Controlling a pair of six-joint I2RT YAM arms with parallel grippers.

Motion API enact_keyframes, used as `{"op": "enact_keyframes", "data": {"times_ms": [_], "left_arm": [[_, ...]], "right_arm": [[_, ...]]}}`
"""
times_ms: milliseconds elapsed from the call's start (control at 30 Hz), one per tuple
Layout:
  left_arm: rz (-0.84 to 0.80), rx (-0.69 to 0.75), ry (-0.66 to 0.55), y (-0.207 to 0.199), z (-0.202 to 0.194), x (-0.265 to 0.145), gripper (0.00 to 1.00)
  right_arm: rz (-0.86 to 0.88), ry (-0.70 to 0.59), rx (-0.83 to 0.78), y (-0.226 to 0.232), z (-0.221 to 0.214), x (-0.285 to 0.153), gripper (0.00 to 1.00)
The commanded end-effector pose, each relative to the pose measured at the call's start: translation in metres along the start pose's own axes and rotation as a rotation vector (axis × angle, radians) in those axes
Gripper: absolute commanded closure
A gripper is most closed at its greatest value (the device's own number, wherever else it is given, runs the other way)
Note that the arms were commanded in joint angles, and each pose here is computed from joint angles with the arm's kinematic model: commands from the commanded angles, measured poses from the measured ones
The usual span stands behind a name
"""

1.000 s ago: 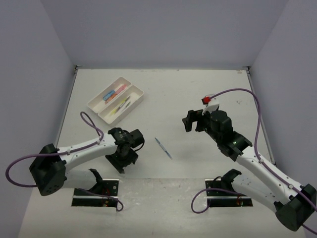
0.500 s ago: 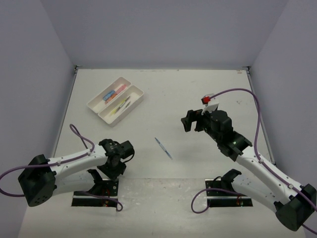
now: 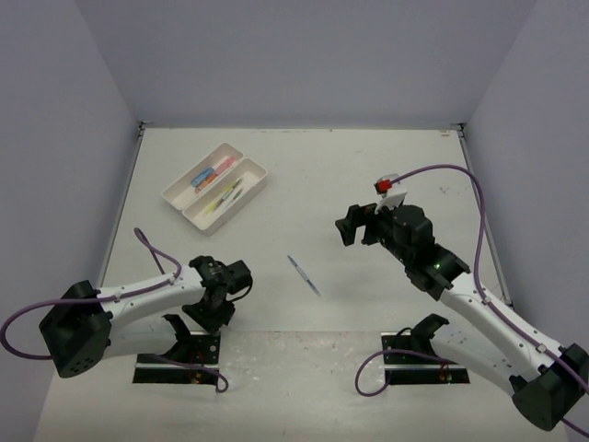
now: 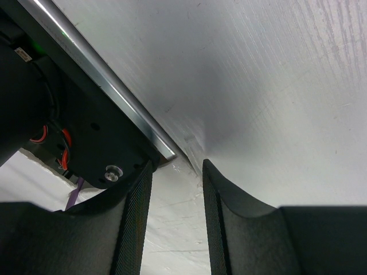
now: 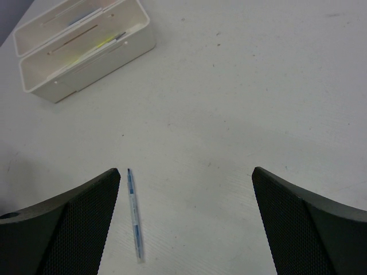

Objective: Sort the stationery into containers
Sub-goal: Move the pen cap to the center of the board.

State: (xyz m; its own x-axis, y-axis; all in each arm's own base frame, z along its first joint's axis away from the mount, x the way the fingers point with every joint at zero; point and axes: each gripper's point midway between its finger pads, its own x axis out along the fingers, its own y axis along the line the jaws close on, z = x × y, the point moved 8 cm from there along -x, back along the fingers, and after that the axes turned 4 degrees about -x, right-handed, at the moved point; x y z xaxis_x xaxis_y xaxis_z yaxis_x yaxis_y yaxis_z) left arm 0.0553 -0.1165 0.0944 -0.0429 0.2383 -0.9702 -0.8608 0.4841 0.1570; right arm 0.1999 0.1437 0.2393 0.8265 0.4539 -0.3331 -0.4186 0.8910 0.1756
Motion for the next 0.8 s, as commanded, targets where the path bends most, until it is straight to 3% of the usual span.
{"op": "enact_keyframes", "data": {"times_ms": [0, 767], "left_arm": [[-0.106, -0.065, -0.059, -0.021, 0.001, 0.008, 0.59], [-0.192, -0.052, -0.078, -0.049, -0.003, -0.014, 0.56]], "right_arm": [[0.035, -0.045, 0.016, 0.004, 0.007, -0.001, 0.01], [0.058, -0.038, 0.014, 0.006, 0.007, -0.001, 0.01]]}}
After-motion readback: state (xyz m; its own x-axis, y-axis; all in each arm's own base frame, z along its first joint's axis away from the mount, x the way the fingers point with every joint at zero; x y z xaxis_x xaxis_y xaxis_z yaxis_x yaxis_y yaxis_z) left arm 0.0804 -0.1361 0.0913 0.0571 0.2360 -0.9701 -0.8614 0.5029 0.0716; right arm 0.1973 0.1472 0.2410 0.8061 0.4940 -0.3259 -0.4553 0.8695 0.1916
